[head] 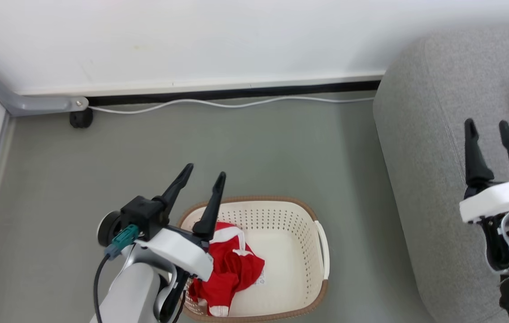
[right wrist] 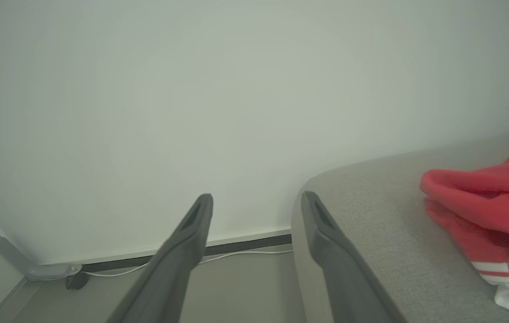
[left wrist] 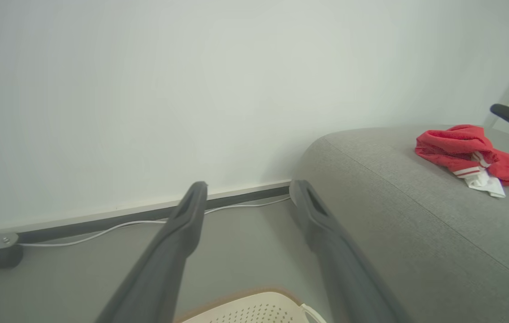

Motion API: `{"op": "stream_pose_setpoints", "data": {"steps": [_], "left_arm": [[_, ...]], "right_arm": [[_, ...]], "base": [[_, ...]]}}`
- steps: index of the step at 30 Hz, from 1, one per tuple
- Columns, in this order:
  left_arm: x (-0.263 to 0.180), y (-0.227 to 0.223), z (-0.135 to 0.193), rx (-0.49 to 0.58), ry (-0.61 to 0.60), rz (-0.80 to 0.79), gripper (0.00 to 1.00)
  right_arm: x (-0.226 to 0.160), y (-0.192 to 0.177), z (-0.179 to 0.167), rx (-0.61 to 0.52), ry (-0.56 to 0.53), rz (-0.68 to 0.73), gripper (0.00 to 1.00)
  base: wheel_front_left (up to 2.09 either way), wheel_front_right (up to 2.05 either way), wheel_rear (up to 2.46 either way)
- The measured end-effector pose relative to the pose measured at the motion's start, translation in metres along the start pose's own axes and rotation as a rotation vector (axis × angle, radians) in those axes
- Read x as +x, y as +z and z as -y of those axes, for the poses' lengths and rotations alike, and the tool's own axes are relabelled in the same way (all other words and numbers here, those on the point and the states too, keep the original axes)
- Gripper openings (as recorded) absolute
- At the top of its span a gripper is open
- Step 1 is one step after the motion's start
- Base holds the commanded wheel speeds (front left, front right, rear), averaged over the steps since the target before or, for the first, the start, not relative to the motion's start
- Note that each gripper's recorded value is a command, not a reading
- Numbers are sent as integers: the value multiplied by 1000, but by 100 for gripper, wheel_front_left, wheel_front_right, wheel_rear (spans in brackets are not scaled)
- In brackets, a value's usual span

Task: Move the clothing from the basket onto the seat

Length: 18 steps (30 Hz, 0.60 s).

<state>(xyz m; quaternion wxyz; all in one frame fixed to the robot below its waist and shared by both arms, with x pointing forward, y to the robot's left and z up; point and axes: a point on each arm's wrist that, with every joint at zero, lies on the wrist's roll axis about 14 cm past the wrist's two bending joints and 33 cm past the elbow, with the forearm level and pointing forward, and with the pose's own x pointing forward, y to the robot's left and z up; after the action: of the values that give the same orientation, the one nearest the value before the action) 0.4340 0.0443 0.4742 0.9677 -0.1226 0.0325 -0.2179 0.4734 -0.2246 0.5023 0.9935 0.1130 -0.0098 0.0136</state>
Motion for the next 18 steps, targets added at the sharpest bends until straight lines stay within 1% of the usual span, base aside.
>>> {"op": "stream_pose_setpoints", "data": {"steps": [8,13,18], "left_arm": [[-39,11,-39,31,163,31,100],[-68,8,-62,56,284,23,100],[-94,3,-77,68,371,11,100]], "right_arm": [[-26,-8,-42,-34,115,-18,100],[-45,-11,-52,-32,139,-19,100],[-63,-18,-67,-43,176,-31,100]], "base": [[0,0,0],[0,0,0],[0,0,0]]}}
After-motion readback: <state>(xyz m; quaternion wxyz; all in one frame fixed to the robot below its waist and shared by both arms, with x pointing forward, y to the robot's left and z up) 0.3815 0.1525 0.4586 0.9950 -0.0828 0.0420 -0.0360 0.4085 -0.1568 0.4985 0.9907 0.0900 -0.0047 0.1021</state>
